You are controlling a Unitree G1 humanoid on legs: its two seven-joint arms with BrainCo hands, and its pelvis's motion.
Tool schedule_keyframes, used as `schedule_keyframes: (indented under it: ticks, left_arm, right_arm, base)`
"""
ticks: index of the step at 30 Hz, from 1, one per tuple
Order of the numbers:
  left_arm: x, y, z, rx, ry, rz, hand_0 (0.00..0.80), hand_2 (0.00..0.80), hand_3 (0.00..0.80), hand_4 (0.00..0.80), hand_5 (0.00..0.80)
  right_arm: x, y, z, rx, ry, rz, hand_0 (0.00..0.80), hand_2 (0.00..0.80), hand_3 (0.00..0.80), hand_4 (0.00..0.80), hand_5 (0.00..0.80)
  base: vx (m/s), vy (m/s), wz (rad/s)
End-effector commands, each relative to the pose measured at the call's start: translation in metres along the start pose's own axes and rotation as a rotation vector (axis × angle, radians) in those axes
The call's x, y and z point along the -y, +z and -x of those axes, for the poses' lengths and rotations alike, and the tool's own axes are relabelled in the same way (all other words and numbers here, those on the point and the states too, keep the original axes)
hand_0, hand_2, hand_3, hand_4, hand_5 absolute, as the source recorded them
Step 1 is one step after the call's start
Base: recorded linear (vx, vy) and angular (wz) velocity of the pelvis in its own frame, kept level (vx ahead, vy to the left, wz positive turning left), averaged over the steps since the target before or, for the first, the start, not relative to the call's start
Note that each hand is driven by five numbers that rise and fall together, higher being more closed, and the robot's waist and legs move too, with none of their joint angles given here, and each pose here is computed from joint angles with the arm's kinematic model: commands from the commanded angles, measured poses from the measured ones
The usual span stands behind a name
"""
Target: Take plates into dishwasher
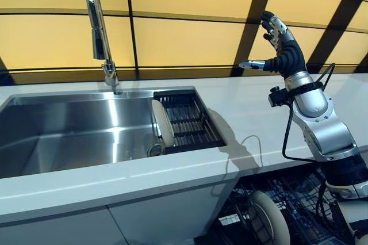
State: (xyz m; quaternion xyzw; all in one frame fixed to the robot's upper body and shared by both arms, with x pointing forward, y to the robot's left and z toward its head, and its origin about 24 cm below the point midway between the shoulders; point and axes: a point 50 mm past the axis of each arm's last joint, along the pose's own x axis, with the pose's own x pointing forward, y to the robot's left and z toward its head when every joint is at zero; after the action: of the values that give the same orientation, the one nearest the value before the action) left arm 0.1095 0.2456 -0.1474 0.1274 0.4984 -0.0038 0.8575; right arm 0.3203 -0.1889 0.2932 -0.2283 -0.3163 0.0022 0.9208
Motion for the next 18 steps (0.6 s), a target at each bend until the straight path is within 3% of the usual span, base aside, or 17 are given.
schedule_keyframes:
  ticks: [1, 7, 12, 18]
  left_arm:
    - [-0.005, 0.001, -0.001, -0.003, 0.005, -0.005, 0.0, 0.0, 0.0, 0.0, 0.0]
    - [-0.003, 0.01, -0.003, 0.02, -0.032, -0.056, 0.0, 0.0, 0.0, 0.0, 0.0]
    - [-0.002, 0.022, -0.005, 0.04, -0.034, -0.068, 0.0, 0.0, 0.0, 0.0, 0.0]
    - [-0.012, 0.028, -0.007, 0.038, 0.01, -0.076, 0.0, 0.0, 0.0, 0.0, 0.0]
  right_arm:
    - [0.007, 0.022, -0.016, 0.108, -0.045, 0.043, 0.0, 0.0, 0.0, 0.0, 0.0]
    - [0.01, 0.011, -0.013, 0.082, -0.069, 0.04, 0.0, 0.0, 0.0, 0.0, 0.0]
    - [0.015, 0.002, -0.007, 0.046, -0.096, 0.031, 0.0, 0.0, 0.0, 0.0, 0.0]
    - [0.035, 0.001, -0.01, 0.025, -0.143, 0.005, 0.0, 0.0, 0.0, 0.0, 0.0]
  base:
    - [0.103, 0.107, 0.2]
    - [0.149, 0.241, 0.24]
    - [0.188, 0.206, 0.67]
    - [0.229, -0.194, 0.86]
